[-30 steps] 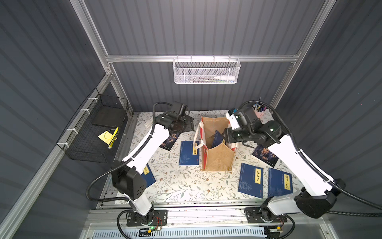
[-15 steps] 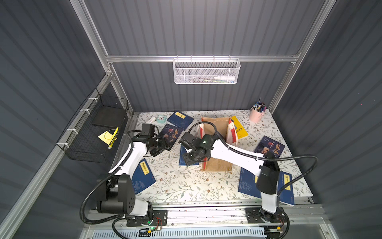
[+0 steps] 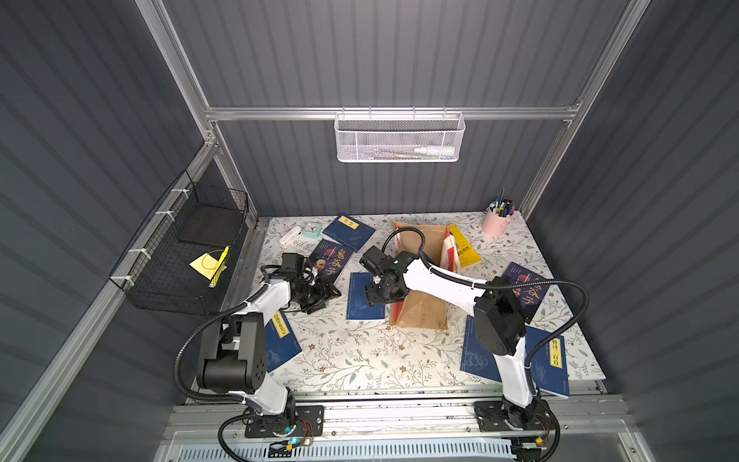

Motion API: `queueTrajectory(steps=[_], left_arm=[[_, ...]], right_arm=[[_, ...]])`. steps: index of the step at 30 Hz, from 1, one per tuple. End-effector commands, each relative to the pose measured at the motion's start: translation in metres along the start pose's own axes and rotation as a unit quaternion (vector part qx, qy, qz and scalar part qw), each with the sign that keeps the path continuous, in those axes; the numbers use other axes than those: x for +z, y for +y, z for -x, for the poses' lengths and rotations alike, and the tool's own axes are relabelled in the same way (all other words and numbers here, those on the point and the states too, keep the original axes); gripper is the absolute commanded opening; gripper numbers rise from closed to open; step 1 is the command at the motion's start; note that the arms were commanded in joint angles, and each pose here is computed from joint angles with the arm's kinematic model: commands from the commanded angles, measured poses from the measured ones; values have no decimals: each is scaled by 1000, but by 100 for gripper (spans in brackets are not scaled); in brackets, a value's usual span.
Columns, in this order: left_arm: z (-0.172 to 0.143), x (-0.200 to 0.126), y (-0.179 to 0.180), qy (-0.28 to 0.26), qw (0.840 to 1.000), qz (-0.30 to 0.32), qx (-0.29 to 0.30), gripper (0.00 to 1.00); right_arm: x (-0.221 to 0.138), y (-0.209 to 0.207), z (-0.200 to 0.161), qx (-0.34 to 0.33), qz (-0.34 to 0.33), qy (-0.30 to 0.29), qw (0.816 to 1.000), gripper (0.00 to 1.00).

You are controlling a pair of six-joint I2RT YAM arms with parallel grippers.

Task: Put the books into the canvas bag
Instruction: Pick up the book from the center of the board.

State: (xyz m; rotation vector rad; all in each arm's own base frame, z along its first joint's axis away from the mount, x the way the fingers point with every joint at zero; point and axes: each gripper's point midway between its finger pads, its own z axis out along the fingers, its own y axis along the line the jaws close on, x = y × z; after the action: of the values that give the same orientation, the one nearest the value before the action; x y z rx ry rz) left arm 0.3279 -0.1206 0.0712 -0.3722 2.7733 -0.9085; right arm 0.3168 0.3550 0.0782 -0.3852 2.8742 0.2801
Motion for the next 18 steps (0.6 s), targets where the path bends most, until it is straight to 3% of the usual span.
queueTrajectory(steps=[1, 13, 18], left_arm=[[2, 7, -11, 6, 1000, -20, 15, 72], [-2, 49, -10, 45, 998, -45, 10, 72], [2, 57, -7, 37, 998, -50, 6, 71]], right_arm=[[14, -15, -3, 14, -12, 16, 1000, 69], [41, -23, -11, 29, -6, 46, 999, 68], [51, -28, -9, 29, 5, 47, 998, 48]])
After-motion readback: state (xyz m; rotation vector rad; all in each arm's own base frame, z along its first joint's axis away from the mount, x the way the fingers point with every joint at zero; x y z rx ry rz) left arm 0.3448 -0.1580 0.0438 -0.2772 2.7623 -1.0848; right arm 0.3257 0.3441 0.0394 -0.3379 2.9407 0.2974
